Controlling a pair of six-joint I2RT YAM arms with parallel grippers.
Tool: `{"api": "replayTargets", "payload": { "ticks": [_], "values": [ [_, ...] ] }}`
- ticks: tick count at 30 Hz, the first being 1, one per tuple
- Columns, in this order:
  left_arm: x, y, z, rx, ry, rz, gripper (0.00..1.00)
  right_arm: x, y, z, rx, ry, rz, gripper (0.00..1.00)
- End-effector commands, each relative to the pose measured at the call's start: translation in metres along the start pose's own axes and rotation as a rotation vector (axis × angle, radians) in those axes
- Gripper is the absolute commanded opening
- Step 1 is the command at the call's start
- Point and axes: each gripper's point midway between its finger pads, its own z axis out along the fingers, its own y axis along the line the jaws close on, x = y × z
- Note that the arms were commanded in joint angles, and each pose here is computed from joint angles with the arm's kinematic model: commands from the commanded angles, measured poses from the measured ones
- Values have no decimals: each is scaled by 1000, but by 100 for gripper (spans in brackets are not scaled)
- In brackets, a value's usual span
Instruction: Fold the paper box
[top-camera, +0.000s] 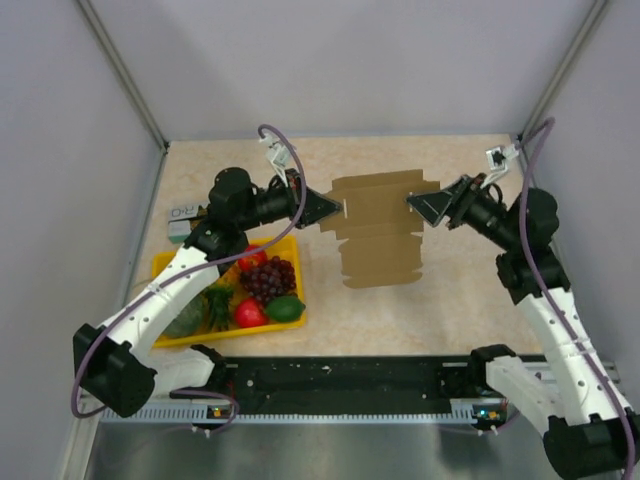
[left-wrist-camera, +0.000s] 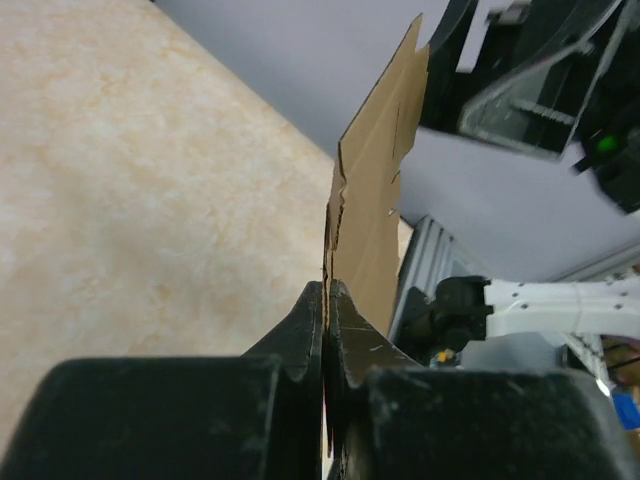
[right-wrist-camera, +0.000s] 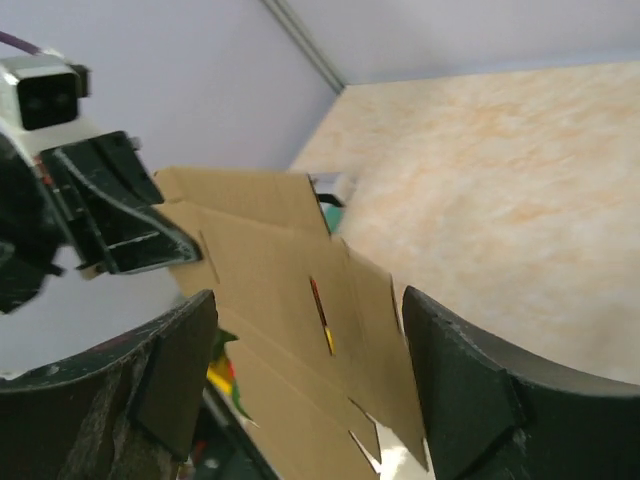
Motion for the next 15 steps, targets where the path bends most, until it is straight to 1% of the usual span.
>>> {"api": "replayTargets", "payload": {
  "ticks": [1,2,3,4,5,6,7,8,10,13,15],
  "values": [
    [5,4,-12,-33,105,248,0,11,-30,-14,188,278,-284,75],
    [14,3,-14,-8,150,249,0,-3,-11,-12,131,275,-328,76],
    [17,3,-16,-5,172,263,0,-4,-13,-9,119,311,-380,77],
    [14,1,-16,10,181,313,0,-7,-9,-10,116,322,-399,77],
    [21,-1,-20,25,215,307,0,-16,11,-10,48,312,-443,77],
    [23,-3,-20,43,228,314,0,-17,19,-9,-3,321,-480,79],
    [23,-6,-20,61,235,329,0,-14,25,-4,-55,346,-475,79],
    [23,-8,-20,73,241,325,0,-11,46,-6,-162,389,-456,79],
    [25,-14,-20,113,258,315,0,5,54,2,-251,475,-406,77],
    [29,-24,-21,178,284,305,0,28,63,6,-322,570,-429,75],
    [31,-28,-22,209,293,307,0,40,56,12,-328,616,-448,75]
  ]
}}
